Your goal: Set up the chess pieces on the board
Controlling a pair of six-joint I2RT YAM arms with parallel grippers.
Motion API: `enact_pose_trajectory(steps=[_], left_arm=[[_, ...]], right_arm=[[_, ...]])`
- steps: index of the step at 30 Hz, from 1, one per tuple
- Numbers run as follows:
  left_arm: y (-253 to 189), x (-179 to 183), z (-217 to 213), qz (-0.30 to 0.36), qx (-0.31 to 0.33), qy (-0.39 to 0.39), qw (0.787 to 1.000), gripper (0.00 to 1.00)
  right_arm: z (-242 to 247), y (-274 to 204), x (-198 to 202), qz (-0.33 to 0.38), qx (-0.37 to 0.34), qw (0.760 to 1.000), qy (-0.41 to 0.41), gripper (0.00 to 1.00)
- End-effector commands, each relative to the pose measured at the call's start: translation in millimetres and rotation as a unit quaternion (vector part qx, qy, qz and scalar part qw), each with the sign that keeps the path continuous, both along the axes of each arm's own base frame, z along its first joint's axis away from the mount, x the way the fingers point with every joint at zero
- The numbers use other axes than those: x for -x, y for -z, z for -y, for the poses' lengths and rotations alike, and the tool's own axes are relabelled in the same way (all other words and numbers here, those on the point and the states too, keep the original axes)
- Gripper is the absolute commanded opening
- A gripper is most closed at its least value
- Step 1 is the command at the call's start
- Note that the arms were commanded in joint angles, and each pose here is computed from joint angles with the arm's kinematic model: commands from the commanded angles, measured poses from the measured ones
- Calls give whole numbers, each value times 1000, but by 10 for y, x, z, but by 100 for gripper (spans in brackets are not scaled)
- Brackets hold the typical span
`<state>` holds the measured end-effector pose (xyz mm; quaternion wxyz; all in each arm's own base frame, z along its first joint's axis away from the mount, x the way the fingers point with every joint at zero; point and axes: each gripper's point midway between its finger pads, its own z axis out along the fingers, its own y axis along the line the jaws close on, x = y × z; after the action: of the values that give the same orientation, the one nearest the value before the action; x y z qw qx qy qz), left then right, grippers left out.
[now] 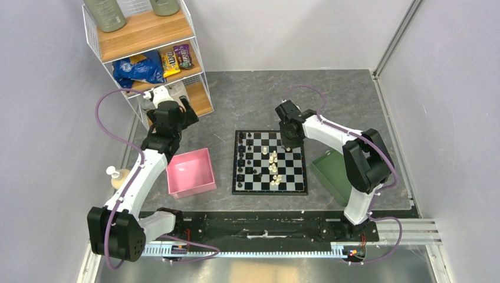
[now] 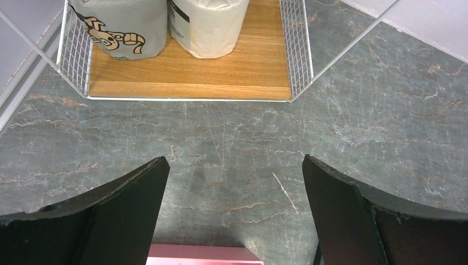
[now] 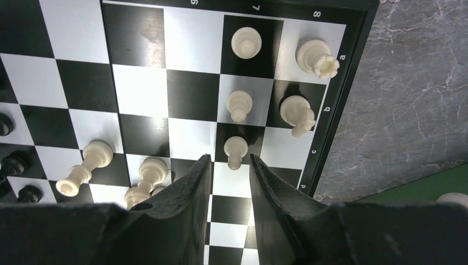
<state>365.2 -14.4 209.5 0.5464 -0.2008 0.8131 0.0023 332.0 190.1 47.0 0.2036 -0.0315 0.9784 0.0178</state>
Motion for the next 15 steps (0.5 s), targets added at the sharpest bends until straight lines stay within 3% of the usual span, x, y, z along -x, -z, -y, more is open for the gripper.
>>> enact_pose_trajectory(steps=[1,6,15], left_arm=[[-103,-59,-3,25,5,-3,1000,100],[-111,-69,13,26,9,0,1000,100],[-146,-76,4,28,6,-2,1000,100]], right_arm=[[-137,-462,-104,42,-45,998,-7,41],[-268,-771,-121,69,-79,994,-24,46],[-671,-619,33,38,-91,993,-63,50]])
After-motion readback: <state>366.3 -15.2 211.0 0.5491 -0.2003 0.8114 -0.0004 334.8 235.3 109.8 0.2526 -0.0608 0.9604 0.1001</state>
